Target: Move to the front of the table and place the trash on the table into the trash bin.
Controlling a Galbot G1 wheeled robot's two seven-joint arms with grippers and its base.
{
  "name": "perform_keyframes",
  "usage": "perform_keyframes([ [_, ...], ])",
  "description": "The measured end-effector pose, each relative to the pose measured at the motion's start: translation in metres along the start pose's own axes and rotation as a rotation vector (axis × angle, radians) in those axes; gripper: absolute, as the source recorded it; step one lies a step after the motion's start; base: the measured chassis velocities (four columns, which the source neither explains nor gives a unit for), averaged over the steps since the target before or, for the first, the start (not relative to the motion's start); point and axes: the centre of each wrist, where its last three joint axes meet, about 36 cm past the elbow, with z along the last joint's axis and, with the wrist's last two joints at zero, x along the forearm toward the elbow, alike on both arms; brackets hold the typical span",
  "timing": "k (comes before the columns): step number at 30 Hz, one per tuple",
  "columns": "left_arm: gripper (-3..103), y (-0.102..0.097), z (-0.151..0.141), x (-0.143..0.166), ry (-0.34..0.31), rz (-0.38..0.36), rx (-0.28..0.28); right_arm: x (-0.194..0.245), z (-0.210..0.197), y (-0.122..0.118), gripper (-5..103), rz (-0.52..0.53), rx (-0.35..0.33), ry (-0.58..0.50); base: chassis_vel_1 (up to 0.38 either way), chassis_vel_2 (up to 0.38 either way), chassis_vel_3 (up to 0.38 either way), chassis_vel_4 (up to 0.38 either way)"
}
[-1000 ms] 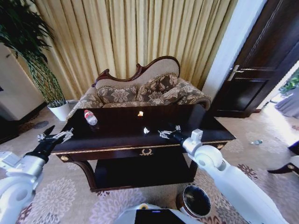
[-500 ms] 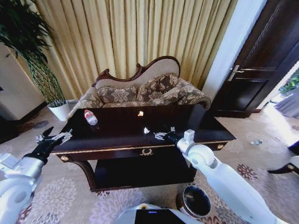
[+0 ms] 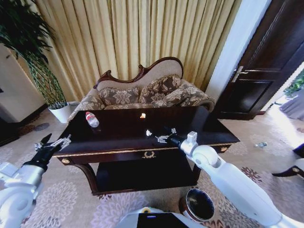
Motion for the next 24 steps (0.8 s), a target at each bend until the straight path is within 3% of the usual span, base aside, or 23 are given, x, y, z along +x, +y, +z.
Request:
perform_keyframes([
  [24, 100, 0.004, -0.002, -0.006, 0.0, 0.016, -0.01, -0.046, 0.002, 0.015, 100, -0.034, 0.041, 0.026, 0.0, 0.0, 0.0, 0.0],
])
